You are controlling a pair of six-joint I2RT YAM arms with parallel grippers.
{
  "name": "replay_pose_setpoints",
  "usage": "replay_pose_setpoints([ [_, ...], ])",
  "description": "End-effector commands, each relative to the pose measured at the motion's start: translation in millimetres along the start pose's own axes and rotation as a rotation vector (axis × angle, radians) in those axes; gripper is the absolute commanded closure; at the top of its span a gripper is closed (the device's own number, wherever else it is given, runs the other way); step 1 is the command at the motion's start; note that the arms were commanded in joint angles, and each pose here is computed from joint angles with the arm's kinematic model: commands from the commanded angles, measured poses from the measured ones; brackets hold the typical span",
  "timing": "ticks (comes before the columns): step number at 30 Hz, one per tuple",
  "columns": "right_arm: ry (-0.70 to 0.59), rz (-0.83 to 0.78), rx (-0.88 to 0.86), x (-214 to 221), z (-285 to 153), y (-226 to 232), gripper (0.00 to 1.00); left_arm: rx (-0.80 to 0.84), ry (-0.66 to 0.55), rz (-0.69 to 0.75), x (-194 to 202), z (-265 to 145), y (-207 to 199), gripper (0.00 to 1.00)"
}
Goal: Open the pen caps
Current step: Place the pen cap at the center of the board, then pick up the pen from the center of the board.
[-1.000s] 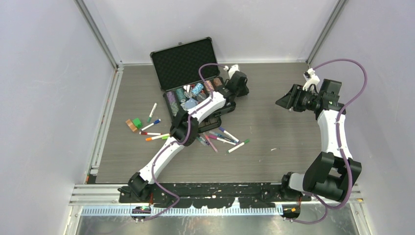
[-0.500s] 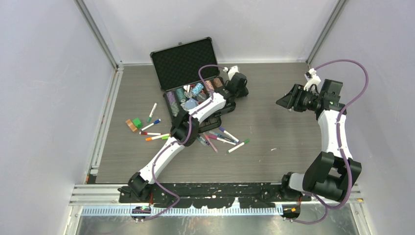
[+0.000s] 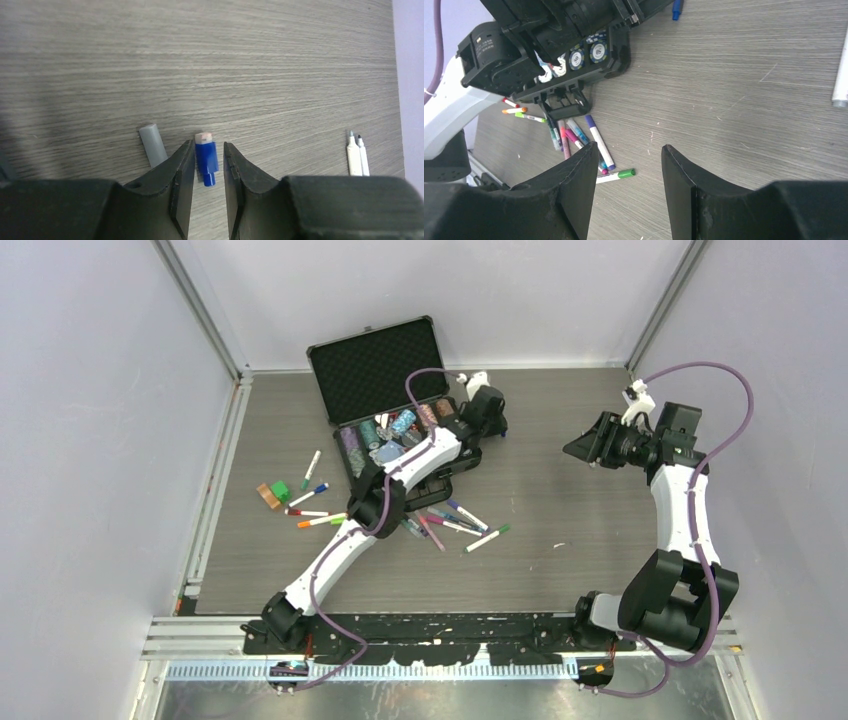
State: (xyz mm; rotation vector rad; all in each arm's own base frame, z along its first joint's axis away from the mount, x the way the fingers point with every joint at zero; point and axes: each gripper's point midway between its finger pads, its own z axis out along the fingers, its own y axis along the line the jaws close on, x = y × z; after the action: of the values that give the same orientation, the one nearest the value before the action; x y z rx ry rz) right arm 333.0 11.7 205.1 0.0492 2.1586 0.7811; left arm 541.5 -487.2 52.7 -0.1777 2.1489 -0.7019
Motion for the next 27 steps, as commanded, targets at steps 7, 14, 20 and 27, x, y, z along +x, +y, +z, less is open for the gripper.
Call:
replay_pose_setpoints([
  [7,-0.018,-0.123,-0.141,0,-5,25,0.45,0.300,-0.248,0.262,-170,-190,-133,0.69],
  [14,0.024,-0.292,-0.194,13,-17,43,0.42,0.254,-0.334,0.491,-144,-327,-59,0.31],
  [20,0.056,-0.350,-0.278,37,-18,52,0.38,0.211,-0.275,0.367,-104,-416,38,0.00],
  [27,0.097,-0.355,-0.224,60,-18,40,0.30,0.173,0.002,0.254,-16,-463,111,0.00],
])
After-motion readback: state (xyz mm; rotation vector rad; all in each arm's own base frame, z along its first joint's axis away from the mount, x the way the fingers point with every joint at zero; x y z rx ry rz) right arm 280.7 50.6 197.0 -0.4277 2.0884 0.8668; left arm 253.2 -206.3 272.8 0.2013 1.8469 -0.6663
